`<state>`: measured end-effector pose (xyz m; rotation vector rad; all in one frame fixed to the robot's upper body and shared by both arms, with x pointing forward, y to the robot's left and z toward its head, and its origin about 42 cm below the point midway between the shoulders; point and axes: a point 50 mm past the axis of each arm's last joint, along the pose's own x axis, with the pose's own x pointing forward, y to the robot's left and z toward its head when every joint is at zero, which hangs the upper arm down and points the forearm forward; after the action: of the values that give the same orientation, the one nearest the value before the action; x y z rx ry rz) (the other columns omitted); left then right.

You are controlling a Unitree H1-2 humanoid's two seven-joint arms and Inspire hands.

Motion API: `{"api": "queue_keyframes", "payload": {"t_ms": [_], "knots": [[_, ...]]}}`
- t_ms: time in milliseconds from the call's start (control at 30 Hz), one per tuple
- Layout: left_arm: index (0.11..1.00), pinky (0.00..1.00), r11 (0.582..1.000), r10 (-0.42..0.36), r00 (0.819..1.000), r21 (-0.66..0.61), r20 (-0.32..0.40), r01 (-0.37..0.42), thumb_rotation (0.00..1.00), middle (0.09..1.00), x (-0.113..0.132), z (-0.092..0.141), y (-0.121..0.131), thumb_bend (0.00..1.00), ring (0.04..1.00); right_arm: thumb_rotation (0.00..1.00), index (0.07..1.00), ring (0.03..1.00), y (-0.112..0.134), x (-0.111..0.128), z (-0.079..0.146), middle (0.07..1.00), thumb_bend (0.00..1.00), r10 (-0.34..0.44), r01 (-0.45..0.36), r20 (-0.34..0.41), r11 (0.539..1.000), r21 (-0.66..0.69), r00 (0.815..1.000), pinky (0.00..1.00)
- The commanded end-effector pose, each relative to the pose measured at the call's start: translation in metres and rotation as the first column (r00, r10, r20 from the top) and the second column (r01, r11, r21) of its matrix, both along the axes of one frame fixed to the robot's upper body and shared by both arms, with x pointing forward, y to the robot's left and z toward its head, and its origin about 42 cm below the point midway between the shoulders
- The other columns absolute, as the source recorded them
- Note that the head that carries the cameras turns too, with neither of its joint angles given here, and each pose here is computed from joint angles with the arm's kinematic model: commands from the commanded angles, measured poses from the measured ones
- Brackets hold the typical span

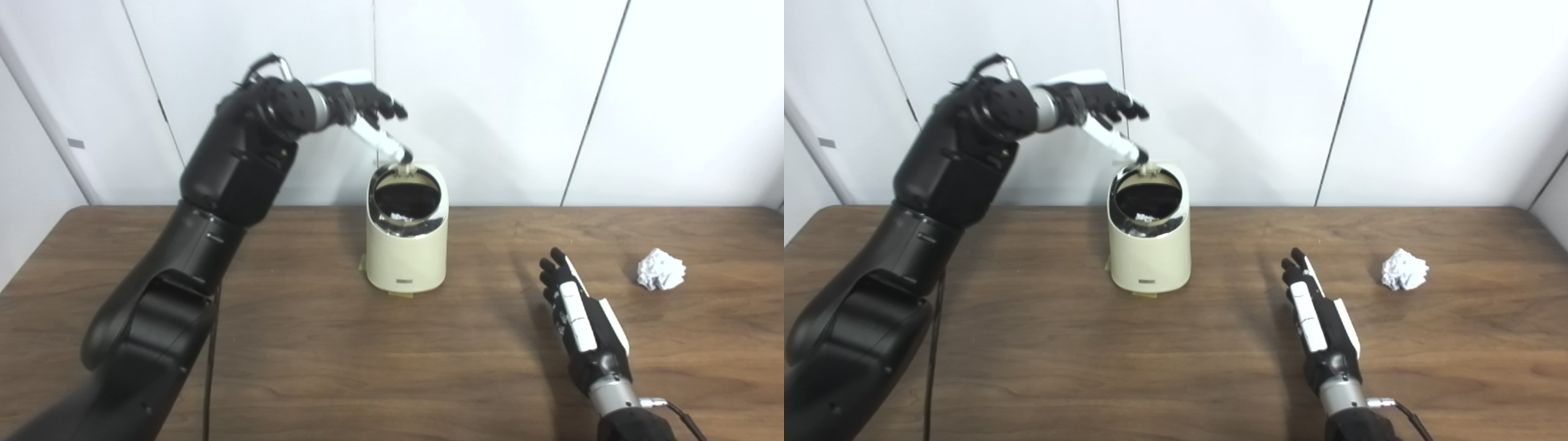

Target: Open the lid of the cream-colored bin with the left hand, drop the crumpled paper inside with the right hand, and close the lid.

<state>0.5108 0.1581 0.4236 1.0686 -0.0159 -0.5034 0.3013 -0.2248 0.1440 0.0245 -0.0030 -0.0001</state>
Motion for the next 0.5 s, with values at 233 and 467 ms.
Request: {"api": "queue_keyframes", "payload": {"t_ms": [233,467], "knots": [[0.915,0.90,0.889,0.191,0.969,-0.447,0.157,-0.103,0.74,0.940,-0.041,-0.030,0.041,0.47,0.934,0.89,0.974,0.969,0.001,0.008,0.017,0.954,0.65,0.008,-0.009,0.077,1.000,0.010,0.997,1.00],[0.976,0.96,0.763,0.232,0.965,-0.639,0.125,-0.101,0.88,0.963,-0.074,-0.084,0.063,0.42,0.958,0.90,0.974,0.970,-0.001,0.006,0.020,0.954,0.64,0.004,-0.004,0.081,1.000,0.003,0.997,0.99]]}}
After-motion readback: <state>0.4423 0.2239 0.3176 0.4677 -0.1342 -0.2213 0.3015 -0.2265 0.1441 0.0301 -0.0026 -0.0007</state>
